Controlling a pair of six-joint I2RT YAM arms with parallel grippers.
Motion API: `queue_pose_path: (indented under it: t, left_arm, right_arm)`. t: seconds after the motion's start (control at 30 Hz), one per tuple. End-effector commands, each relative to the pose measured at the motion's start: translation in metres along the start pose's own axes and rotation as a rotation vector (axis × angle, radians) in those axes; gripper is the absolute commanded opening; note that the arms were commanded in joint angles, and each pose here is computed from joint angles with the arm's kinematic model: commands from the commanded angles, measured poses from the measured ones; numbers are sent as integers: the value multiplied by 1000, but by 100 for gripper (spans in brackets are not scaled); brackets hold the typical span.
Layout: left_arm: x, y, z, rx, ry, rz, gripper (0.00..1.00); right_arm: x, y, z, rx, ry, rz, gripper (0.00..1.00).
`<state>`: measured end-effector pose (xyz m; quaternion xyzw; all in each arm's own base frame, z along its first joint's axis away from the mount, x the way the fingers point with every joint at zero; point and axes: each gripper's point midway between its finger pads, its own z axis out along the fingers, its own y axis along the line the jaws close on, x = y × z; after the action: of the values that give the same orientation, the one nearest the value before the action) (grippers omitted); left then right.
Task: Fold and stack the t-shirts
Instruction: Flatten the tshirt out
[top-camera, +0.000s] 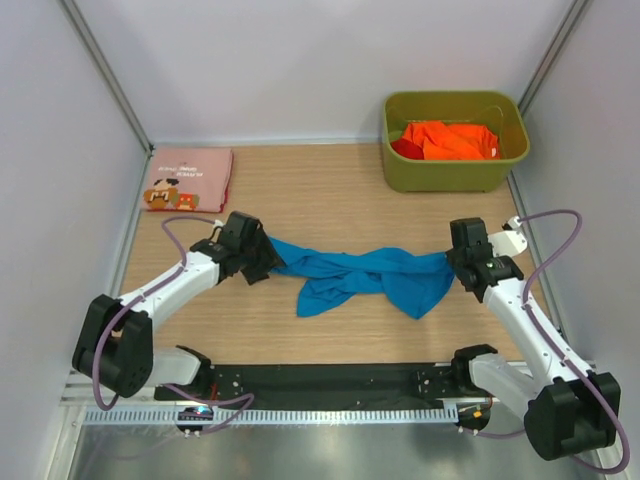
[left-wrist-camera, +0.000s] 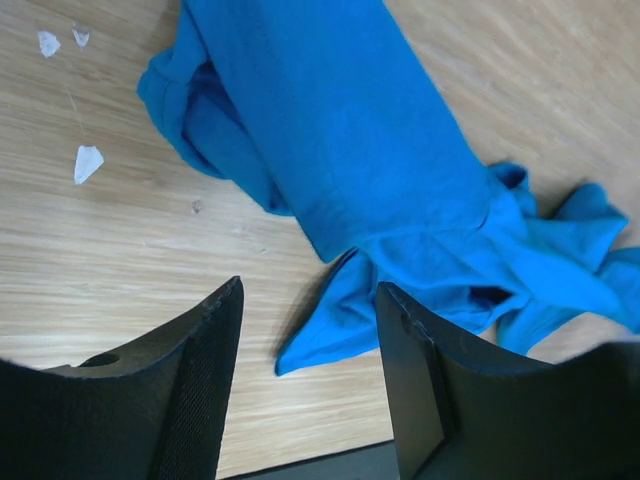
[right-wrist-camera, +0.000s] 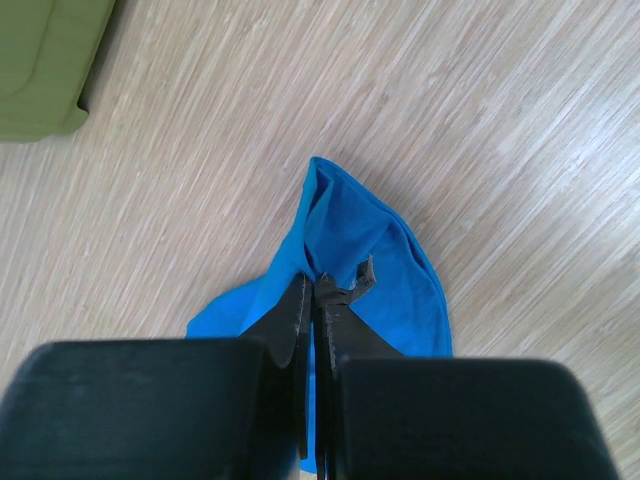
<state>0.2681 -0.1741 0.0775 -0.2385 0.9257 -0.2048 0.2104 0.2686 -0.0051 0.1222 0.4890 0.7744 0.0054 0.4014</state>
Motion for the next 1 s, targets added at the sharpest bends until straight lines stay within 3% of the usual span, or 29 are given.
queue_pose_path:
  t: [0.0, 0.33, 0.7, 0.97]
  left_arm:
    - [-32, -27, -2, 87, -134, -146, 58]
    - [-25, -24, 14, 95, -114, -269, 58]
    - [-25, -12, 16, 129, -175, -391, 57]
    - [-27, -18, 22, 143, -169, -398, 54]
  right_arm:
    - [-10, 5, -5, -35, -36, 15, 1]
    - [-1, 4, 0, -42, -8, 23, 1]
    - [-2, 4, -1, -46, -13, 23, 1]
    - [0, 3, -1, -46, -7, 21, 1]
